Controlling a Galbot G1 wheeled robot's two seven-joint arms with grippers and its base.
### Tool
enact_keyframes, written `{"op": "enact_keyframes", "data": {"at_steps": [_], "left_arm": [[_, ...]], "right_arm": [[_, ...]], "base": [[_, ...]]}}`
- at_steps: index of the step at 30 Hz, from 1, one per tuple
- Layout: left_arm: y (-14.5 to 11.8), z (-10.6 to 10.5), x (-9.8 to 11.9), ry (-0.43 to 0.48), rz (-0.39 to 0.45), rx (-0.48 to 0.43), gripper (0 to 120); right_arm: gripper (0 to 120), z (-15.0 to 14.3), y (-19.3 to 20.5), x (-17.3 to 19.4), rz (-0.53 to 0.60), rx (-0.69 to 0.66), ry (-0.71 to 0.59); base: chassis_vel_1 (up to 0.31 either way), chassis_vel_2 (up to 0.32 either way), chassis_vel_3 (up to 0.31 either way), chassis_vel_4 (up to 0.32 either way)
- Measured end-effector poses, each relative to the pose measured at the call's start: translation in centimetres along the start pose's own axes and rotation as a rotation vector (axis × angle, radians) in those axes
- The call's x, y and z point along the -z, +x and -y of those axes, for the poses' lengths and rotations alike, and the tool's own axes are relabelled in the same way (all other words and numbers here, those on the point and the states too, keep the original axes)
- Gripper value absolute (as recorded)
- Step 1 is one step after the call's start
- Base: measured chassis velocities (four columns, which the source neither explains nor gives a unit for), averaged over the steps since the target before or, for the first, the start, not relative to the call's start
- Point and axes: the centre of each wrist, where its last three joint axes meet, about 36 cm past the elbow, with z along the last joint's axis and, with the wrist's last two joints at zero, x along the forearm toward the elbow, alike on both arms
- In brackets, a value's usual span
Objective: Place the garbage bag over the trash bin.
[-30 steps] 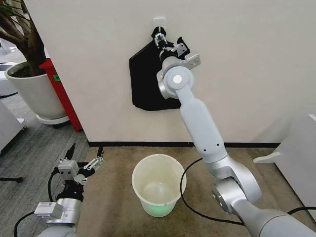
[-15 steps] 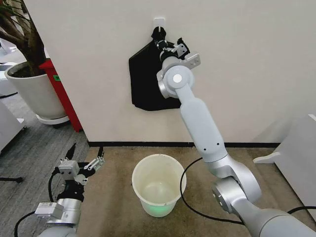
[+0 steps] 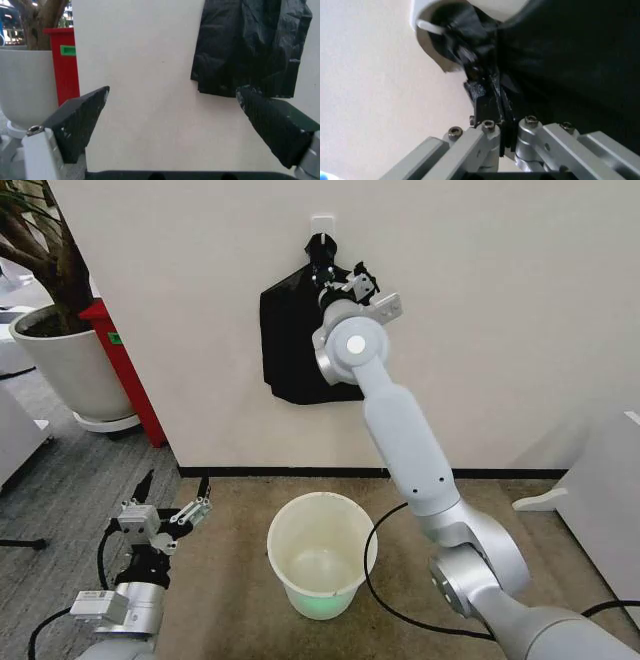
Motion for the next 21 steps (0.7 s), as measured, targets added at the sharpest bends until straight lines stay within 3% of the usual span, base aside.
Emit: {"op": "enact_keyframes", "data": {"at_steps": [21], "left_arm": [[0.1, -0.2, -0.5, 0.002, 0.011, 0.013, 100]], "right_arm": [[0, 5.2, 4.2, -3.6, -0.074, -0.073, -0.055]], "base": [[0.0, 0.0, 0.0, 0.0]]}}
